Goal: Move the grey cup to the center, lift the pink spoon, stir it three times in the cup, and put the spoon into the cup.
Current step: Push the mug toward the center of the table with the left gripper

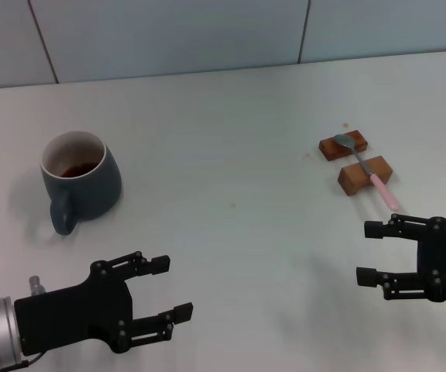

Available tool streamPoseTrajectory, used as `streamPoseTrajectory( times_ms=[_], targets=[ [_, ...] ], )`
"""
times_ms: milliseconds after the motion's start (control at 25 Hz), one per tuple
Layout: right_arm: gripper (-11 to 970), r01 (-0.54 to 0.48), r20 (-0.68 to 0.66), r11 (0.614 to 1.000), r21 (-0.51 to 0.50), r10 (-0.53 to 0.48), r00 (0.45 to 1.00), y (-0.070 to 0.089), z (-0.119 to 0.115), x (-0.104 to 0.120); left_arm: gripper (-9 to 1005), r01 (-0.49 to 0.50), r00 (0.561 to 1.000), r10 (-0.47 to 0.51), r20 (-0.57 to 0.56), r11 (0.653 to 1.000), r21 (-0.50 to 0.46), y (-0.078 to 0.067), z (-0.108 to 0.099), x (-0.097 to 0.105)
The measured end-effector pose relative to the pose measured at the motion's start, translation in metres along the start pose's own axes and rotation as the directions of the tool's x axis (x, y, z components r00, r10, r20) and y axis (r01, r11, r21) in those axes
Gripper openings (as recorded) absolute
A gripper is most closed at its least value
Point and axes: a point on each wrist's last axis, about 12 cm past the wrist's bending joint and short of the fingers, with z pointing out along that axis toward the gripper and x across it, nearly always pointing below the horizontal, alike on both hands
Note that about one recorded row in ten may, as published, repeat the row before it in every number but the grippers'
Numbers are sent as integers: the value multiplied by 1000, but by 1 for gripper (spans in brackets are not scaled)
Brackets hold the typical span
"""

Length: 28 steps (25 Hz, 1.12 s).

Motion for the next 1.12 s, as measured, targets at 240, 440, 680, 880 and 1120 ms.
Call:
streamPoseTrajectory(
  times_ms=[240,440,680,880,1120],
  targets=[
    [824,-1,-3,1000,2,1,1000,0,0,0,777,6,1000,-6,-1,1000,-1,0,0,1],
    [825,-1,-2,1000,3,1,1000,0,1,1,776,3,1000,-3,2,1000,2,-2,-1,1],
    [824,-4,0,1000,1,4,1000,1,3,1,775,-9,998,9,56,1000,4,-2,-2,-6],
    [824,-6,0,1000,2,6,1000,1,3,2,770,-57,990,66,127,996,-71,9,-14,-24],
    [824,-8,3,1000,-2,8,1000,2,4,2,733,-59,976,144,164,898,-436,48,-54,-35]
  ],
)
